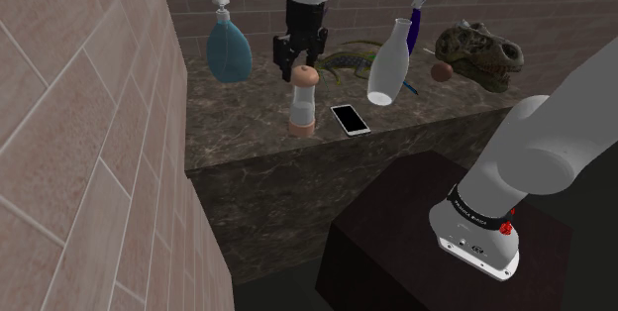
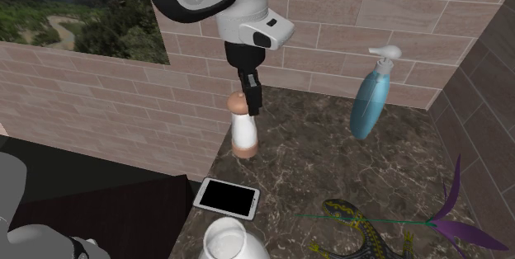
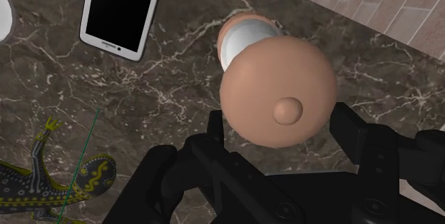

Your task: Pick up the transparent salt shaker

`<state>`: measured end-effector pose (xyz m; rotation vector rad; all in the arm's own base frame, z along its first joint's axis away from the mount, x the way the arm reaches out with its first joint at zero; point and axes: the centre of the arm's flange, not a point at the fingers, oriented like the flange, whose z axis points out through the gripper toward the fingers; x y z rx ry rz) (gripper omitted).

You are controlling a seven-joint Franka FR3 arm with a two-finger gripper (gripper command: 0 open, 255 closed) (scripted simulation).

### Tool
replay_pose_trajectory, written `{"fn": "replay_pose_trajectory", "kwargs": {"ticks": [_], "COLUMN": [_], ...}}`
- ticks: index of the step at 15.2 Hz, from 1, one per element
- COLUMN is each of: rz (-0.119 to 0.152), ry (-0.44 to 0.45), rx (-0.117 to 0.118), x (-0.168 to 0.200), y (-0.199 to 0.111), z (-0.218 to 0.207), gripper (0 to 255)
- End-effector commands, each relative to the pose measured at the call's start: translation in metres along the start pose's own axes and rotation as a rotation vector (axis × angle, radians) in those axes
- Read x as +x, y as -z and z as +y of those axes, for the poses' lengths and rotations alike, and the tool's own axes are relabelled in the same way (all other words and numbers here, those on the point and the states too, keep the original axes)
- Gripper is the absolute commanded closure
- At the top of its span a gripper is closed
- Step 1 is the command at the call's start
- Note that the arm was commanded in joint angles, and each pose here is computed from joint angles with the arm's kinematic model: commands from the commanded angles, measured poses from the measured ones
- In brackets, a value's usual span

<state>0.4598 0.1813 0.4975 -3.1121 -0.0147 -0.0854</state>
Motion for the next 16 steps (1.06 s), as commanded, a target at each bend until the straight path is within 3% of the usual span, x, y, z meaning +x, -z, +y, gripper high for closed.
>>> {"fn": "replay_pose_trajectory", "kwargs": {"ticks": [1,16], "rz": [-0.001,-0.001], "ry": [0.0,0.0], "rx": [0.0,0.0], "x": [0.0,0.004], "y": [0.008,0.077], "z": [0.0,-0.002], "gripper": [255,255]}}
